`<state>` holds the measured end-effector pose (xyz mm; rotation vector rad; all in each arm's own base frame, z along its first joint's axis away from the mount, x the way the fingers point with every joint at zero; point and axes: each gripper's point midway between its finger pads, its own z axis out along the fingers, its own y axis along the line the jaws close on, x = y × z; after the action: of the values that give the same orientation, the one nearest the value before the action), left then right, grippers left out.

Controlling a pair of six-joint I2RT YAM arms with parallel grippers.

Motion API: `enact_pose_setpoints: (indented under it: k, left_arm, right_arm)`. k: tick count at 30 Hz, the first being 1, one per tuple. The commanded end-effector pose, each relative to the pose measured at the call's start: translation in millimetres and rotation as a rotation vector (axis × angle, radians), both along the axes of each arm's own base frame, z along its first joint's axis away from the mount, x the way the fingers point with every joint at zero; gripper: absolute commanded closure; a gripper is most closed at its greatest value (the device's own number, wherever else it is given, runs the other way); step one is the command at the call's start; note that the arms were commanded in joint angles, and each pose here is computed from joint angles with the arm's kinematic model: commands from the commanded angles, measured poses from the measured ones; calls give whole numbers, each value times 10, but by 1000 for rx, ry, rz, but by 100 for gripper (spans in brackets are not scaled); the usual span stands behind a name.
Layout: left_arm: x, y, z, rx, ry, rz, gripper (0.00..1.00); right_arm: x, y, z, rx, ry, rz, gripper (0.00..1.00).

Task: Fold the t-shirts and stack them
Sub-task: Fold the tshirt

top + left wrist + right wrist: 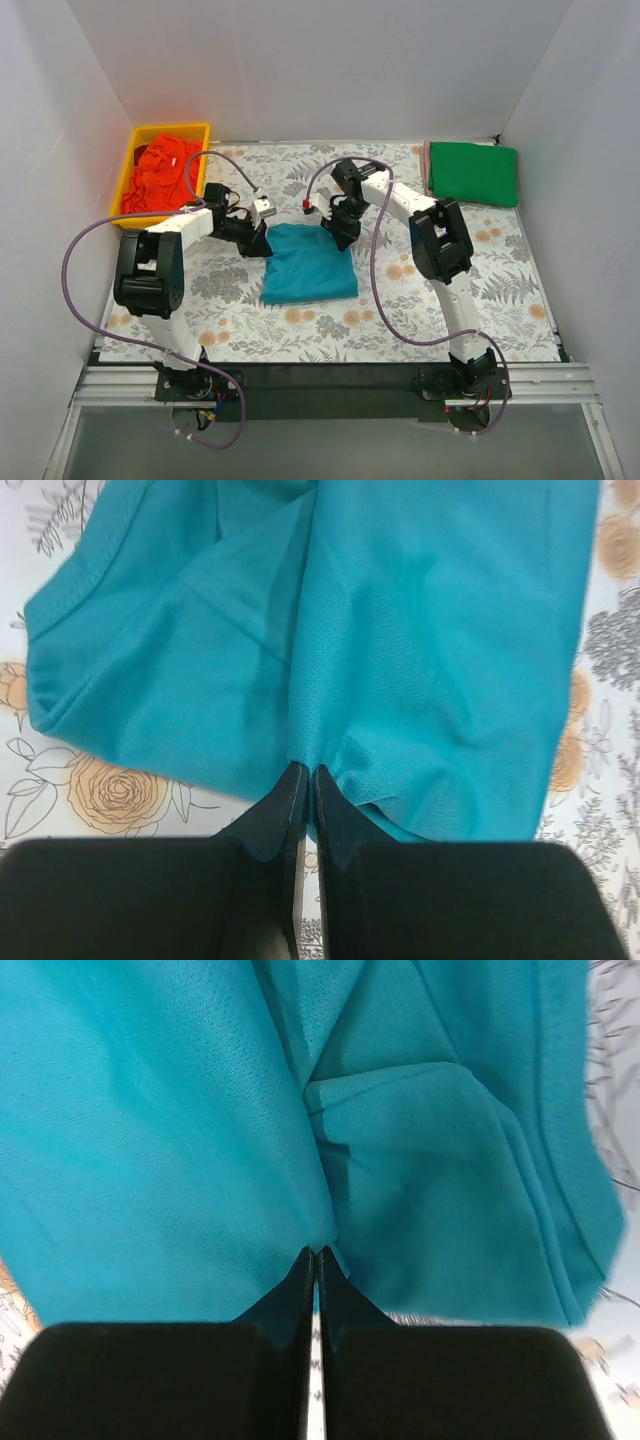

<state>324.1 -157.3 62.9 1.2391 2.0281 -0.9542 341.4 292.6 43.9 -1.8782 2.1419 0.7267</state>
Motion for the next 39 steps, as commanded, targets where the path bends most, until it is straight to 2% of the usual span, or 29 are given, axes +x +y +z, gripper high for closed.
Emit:
enact_pose_setpoints:
  k: [1,5,8,9,10,13,14,15,17,18,19,20,23,27,30,39]
  left_arm:
    - [176,37,-30,28,-82,25,100]
    - [-12,75,-154,65,-52,17,100]
    - [-360,36,-173,88,-48,-41,100]
    - [-603,43,-251,97,-5,-63,100]
    - [-681,25,-167,96,-35,-77,100]
    - [-975,20,-107,85,-45,-107,98]
    - [-1011,30,-95,86,-49,-108,95]
    - [-1067,42,-82,88,-41,-112,79]
    - [-1065,44,30,82,-82,-118,69]
    - [-1076,20,105,64,-91,-124,61]
    - [-1063,-10,181,43,-107,-124,55]
    - [-1016,-52,319,22,-145,-126,54]
    - [-975,-278,536,-21,-189,-146,54]
    - [-886,-586,646,-41,-303,-184,54]
    - [-885,-723,557,-24,-316,-223,57]
    - [-1000,-958,158,35,-269,-313,58]
  right_arm:
    - [-16,69,5,19,19,6,99]
    - [-256,-33,-115,-5,75,-13,99]
    - [-637,-94,-126,-10,123,11,99]
    - [-724,-70,-9,19,115,18,99]
    - [-945,-157,-89,2,166,24,99]
    - [-1346,-147,55,35,236,38,99]
    - [-1426,-135,103,44,253,37,92]
    - [-1490,-99,237,86,270,31,71]
    - [-1497,-96,363,110,289,-10,60]
    - [-1472,-66,483,146,285,-22,59]
    - [-1425,-50,562,165,300,-60,59]
    - [-1263,-37,689,208,292,-100,58]
    - [-1055,44,849,288,404,-208,61]
    - [-928,287,823,346,552,-246,72]
    - [-890,373,689,330,588,-256,78]
    - [-894,600,513,368,742,-237,83]
